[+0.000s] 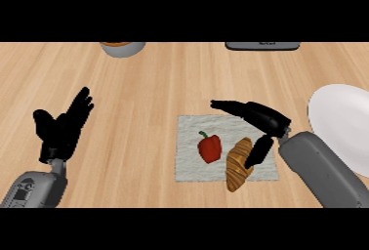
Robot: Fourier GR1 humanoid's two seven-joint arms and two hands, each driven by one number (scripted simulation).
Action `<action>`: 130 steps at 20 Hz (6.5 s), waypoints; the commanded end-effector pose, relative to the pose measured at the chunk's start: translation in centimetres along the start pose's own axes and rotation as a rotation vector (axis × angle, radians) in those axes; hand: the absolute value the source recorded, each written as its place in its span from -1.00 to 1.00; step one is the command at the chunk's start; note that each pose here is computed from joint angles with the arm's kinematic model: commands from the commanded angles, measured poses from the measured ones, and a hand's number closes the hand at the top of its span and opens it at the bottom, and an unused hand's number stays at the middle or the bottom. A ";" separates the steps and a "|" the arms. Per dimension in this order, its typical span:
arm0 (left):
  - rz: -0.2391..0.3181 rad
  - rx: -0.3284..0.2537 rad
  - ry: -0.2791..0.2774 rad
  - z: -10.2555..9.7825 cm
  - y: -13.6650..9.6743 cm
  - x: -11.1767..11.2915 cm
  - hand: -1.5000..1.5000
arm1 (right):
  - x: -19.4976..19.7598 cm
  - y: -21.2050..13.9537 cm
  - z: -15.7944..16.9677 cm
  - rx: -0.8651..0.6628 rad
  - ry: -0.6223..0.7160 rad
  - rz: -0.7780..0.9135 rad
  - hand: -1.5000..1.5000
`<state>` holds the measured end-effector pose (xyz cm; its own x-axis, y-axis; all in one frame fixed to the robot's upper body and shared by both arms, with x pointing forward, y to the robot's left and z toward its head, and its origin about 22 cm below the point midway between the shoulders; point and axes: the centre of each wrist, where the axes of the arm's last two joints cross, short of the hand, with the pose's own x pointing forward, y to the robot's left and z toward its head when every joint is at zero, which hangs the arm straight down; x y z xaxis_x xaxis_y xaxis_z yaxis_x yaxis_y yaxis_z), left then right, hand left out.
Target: Pick the bell pepper from the placemat and place it in the plate
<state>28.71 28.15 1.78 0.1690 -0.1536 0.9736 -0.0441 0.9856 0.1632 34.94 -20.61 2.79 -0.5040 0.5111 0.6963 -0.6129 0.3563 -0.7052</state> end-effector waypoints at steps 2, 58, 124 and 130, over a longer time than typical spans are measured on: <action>-0.011 0.013 0.002 0.2 -0.8 -1.1 0.00 | 1.1 -2.2 -0.6 0.051 0.091 0.137 -1.00; -0.004 0.062 0.026 1.9 2.5 -2.2 0.00 | 4.4 5.2 8.5 -0.384 0.302 0.348 1.00; -0.007 -0.013 -0.013 0.4 1.0 -1.1 0.00 | -9.3 -10.0 35.7 -0.960 0.161 -0.484 -1.00; -0.003 -0.021 -0.020 0.7 -0.9 -0.1 0.00 | -9.5 -8.6 37.9 -1.018 0.179 -0.462 -1.00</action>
<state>27.87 28.35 1.68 0.1538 -0.1561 0.9757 -0.0370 0.9858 0.1635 23.41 -57.31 8.16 -0.1175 0.3017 0.9462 0.1661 0.9453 -0.2808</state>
